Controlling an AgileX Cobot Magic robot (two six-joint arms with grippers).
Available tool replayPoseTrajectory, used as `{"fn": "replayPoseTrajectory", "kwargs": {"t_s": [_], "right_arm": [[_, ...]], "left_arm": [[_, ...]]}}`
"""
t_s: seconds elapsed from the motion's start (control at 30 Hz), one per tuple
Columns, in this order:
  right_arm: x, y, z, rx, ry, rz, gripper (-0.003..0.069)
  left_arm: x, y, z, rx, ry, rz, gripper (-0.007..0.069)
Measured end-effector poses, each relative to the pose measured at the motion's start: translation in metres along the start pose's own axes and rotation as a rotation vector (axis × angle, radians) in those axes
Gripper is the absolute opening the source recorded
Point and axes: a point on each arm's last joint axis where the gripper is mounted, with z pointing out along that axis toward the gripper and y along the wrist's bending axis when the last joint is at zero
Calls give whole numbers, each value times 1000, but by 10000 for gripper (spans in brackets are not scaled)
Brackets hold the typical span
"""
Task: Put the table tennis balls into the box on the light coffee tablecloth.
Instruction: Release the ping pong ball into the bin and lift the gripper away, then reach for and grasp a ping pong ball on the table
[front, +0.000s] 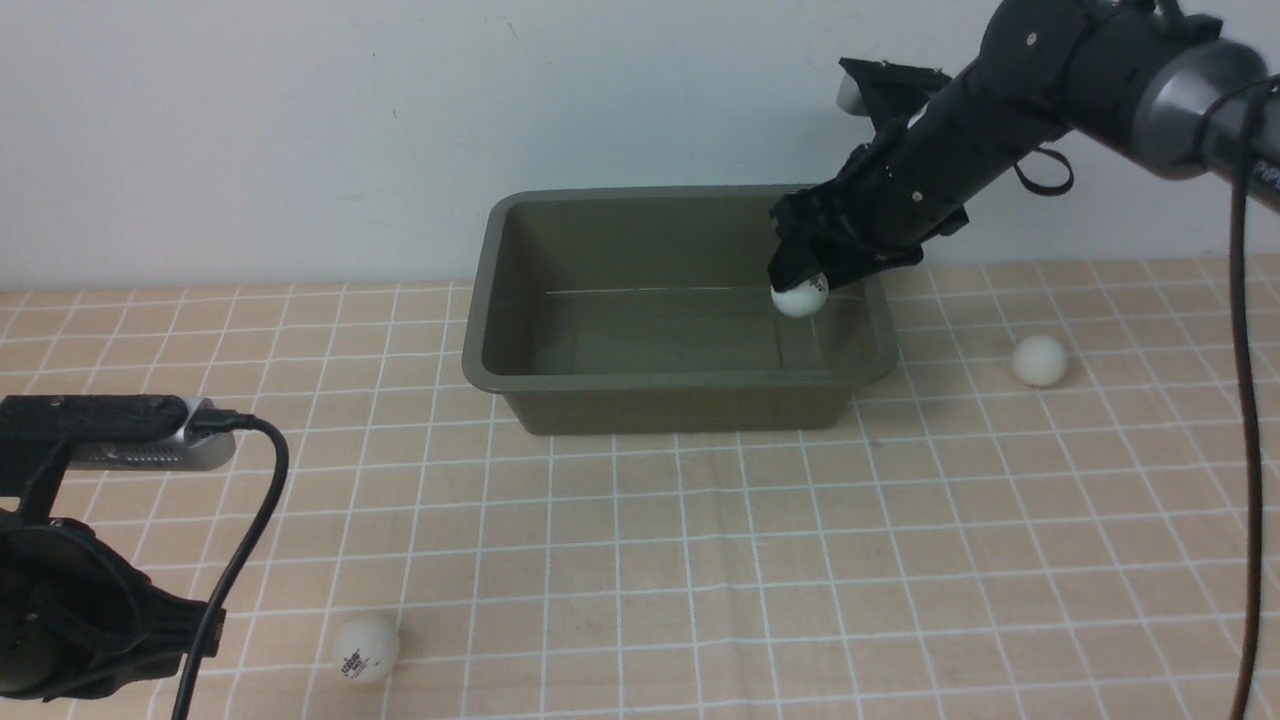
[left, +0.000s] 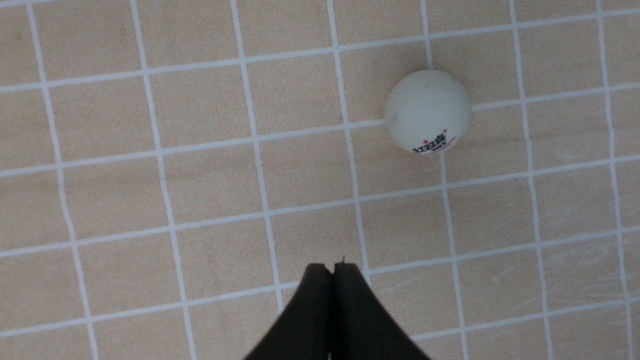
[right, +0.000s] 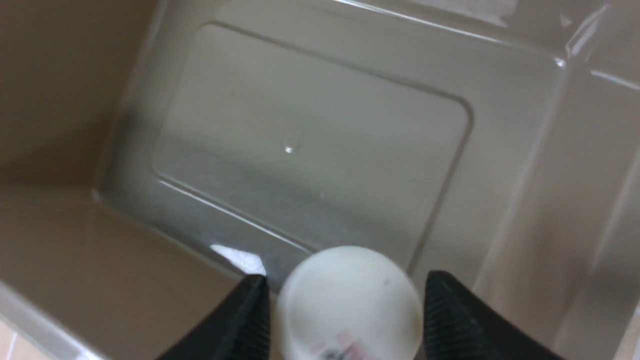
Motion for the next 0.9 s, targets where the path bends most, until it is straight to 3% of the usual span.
{"fn": "replayPoseTrajectory", "kwargs": {"t_s": [0.13,0.47,0.63,0.77,0.9], "right_arm": [[1,-2,5,2,3,0,437],[-15,2,-15,35,-30,-55,451],[-27,-2,-44,199,-23,-81,451],[-30,-25,-60,409,-45,5,451],[-30,-40,-66,454,-56,65,451]], "left_arm": [[0,0,0,1,0,-1,-69],[0,0,0,1,0,-1,-69],[1,0,0,4,10,-1,-69],[2,-1,0,14,18,-8,-69],[2,-2,0,19,19,-12,-69]]}}
